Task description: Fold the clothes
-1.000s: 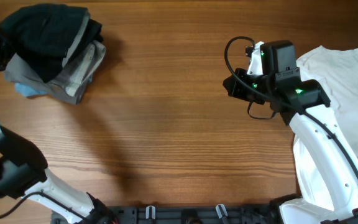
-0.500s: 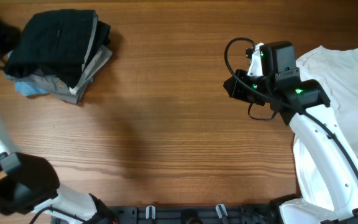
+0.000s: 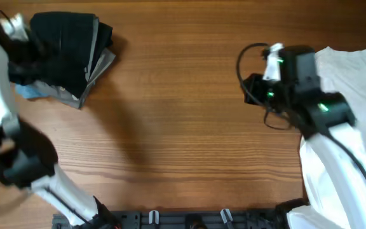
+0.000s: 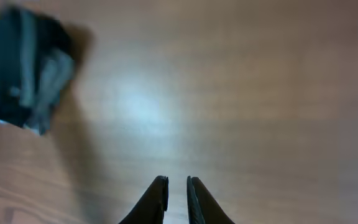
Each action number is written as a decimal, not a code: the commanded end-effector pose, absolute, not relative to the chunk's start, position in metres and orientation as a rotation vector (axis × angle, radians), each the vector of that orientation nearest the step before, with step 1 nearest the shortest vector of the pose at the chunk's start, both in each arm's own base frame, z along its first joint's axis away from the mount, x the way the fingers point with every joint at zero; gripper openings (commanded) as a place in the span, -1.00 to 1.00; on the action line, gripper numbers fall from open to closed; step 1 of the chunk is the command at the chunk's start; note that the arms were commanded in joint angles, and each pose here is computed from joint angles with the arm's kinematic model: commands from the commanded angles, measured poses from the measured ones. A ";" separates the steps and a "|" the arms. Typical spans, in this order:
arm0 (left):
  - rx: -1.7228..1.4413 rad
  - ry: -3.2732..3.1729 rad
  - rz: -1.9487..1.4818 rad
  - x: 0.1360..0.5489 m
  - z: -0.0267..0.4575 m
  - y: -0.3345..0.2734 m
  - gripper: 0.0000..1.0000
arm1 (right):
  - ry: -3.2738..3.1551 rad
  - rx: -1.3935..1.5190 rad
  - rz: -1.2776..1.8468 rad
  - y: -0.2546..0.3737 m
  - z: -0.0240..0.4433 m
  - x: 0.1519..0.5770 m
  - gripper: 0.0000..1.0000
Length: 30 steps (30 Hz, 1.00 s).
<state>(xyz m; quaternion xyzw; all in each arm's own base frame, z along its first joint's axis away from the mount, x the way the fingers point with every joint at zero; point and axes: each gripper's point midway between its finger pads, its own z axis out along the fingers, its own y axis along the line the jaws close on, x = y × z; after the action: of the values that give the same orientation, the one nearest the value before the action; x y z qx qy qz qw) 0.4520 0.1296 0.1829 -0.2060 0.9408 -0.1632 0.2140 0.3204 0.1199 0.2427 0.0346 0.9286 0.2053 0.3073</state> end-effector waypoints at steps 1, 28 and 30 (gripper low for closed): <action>-0.124 2.325 -0.396 0.397 0.353 0.057 -0.06 | 2.145 -0.086 0.443 0.102 0.339 0.297 -0.60; 0.059 2.141 -0.316 0.271 0.443 -0.013 1.00 | 1.535 -0.148 0.287 0.057 0.345 0.212 1.00; 0.059 2.141 -0.316 0.271 0.443 -0.013 1.00 | 1.511 -0.137 0.288 0.055 0.301 0.210 1.00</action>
<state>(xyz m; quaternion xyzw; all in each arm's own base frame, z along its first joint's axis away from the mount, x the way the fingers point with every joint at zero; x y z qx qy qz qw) 0.2702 -0.0099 0.4431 0.0110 0.8745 -0.1278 0.4677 0.2120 0.0559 0.3463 -0.0407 0.6845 0.1503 0.7122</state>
